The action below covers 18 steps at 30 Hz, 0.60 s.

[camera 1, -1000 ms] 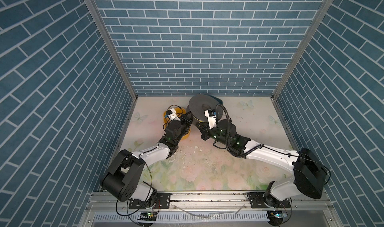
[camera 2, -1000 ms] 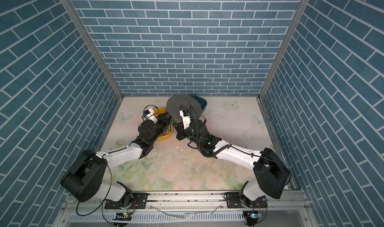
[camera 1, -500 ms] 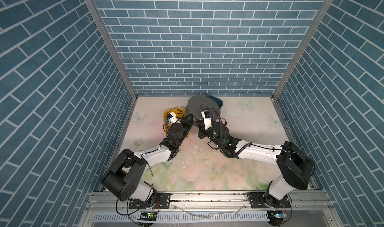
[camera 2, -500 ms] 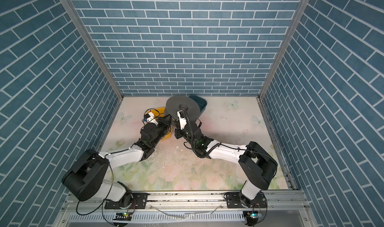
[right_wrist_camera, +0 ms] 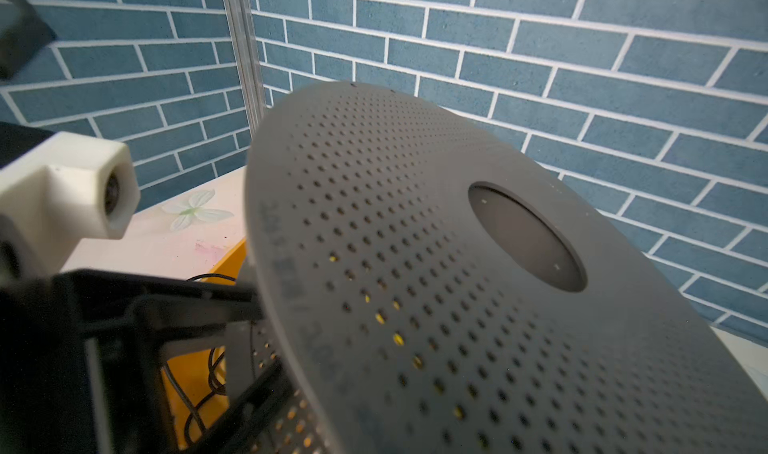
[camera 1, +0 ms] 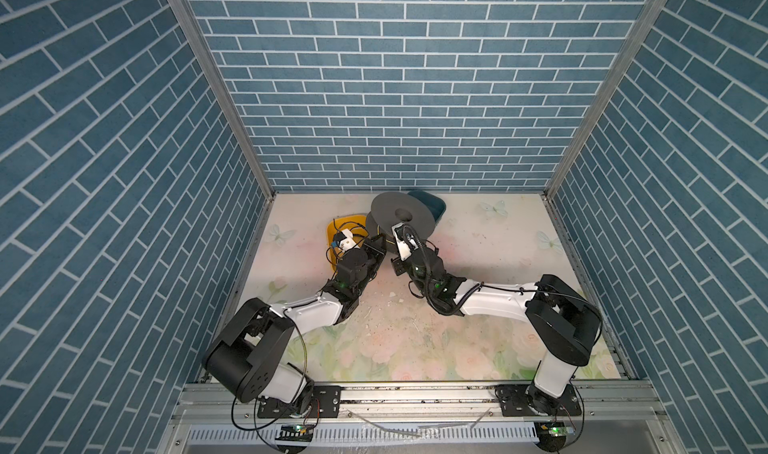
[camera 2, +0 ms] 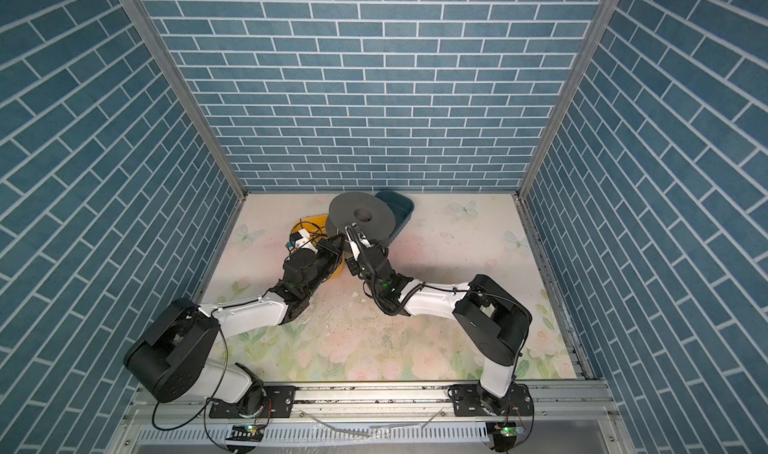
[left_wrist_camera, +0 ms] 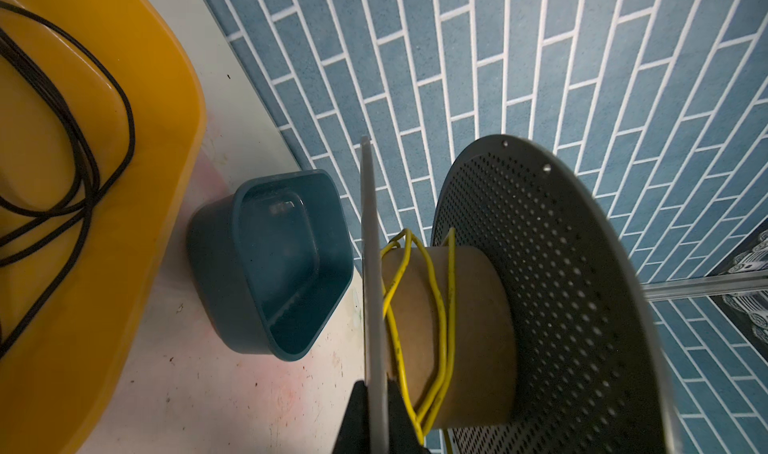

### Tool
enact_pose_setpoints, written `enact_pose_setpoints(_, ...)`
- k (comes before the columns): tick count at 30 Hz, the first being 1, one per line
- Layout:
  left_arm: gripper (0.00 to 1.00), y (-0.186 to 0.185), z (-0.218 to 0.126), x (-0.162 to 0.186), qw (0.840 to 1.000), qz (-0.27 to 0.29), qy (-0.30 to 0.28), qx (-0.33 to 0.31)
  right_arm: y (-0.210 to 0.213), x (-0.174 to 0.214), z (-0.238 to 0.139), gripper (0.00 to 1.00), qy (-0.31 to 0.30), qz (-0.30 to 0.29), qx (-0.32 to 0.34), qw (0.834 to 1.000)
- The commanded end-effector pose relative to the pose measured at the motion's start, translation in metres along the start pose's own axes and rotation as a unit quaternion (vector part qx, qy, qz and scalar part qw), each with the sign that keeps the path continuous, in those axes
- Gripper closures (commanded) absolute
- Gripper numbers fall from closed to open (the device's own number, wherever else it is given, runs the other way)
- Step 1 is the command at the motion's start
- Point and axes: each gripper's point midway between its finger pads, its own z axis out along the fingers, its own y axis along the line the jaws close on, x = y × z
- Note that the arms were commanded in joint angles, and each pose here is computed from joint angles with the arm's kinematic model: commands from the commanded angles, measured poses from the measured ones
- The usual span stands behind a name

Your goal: Wrap the cables

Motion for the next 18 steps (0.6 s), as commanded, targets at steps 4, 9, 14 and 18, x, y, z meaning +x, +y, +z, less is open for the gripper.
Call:
enact_pose_setpoints(4,1.00,-0.065,-0.011,0.043,0.987,-0.005,0.106,0.123,0.028,-0.031,-0.018,0.82,-0.005,0.005,-0.092,0.996)
enact_pose_setpoints(9,1.00,-0.061,-0.006,0.030,0.988,-0.009,0.095,0.118,0.023,-0.030,-0.035,0.70,0.004,0.048,-0.099,0.994)
enact_pose_setpoints(14,1.00,-0.060,-0.004,0.018,0.988,-0.008,0.096,0.117,0.012,-0.018,-0.050,0.57,0.027,0.054,-0.087,0.994)
enact_pose_setpoints(18,1.00,-0.059,-0.003,0.013,0.988,-0.007,0.097,0.117,0.007,-0.015,-0.062,0.46,0.034,0.066,-0.090,0.993)
